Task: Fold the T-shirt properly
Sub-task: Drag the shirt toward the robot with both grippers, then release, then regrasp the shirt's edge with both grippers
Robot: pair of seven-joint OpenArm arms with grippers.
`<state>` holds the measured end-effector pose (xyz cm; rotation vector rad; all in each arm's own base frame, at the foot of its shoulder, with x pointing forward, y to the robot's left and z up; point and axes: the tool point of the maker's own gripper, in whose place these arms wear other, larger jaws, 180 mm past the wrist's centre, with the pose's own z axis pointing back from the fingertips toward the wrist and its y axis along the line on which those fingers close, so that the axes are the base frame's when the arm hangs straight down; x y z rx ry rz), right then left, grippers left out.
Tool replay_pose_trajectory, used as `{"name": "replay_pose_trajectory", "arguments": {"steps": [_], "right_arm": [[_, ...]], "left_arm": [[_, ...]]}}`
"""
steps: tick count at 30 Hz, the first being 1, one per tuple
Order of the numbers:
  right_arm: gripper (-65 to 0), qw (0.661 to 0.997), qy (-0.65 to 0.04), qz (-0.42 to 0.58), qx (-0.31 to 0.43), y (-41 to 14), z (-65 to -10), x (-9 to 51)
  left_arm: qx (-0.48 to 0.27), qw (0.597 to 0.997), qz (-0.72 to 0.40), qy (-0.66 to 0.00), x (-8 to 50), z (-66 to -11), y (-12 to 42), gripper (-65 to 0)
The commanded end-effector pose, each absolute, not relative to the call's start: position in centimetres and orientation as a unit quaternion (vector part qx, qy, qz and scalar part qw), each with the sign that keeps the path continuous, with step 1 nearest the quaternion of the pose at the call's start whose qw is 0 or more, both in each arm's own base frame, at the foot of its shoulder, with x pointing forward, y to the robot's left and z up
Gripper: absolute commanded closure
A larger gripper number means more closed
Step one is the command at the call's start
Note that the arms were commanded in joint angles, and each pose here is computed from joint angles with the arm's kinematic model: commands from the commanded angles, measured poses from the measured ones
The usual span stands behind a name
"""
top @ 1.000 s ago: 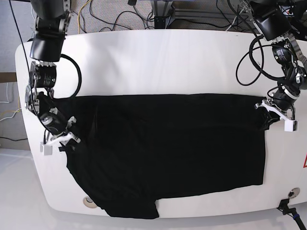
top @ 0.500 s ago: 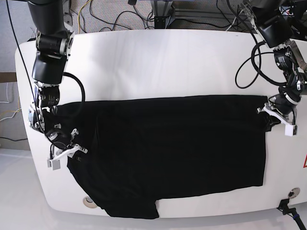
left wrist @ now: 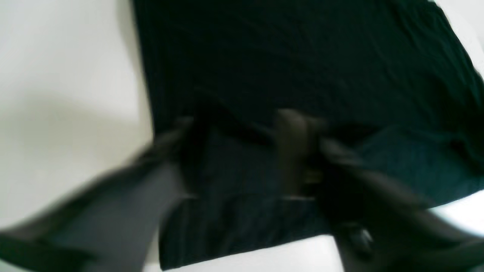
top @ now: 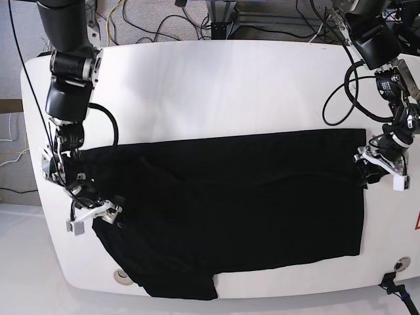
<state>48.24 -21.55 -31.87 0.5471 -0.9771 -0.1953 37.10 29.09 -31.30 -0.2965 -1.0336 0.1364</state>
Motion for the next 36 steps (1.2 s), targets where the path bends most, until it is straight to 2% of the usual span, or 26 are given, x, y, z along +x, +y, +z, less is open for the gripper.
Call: {"name": "replay_pose_trajectory", "arguments": {"steps": [1,8,14,19,28,36], "right_arm": [[-58.1,0.837,-0.49,-0.066,0.236,-22.5,-29.0,49.7],[-58.0,0.86,-0.496,0.015,0.12,-25.7,-27.1,47.8],[-58.0,0.881,-0.464,0.084,0.029,-26.4,-29.6,42.0],[-58.0,0.894,-0.437,0.091,0.03,-25.6,-32.5,38.7],[-58.0,0.903,-0.43,0.001,0.013,-32.9,-34.6,38.5],[-58.0,0.902,-0.429,-0.026,0.032,-34.0,-37.2,37.9]], "left_arm": [[-0.125,0.842,0.086,-0.517,37.9,-29.1,30.9,-34.9],[-0.084,0.844,0.079,-0.524,37.7,-27.2,33.9,-34.9],[-0.063,0.841,0.053,-0.535,36.9,-25.8,33.7,-34.9],[-0.06,0.85,0.05,-0.521,35.8,-27.0,33.6,-34.9],[-0.073,0.87,-0.011,-0.487,34.0,-29.5,30.8,-35.4],[-0.073,0.877,-0.015,-0.475,33.0,-30.4,30.7,-35.2]]}}
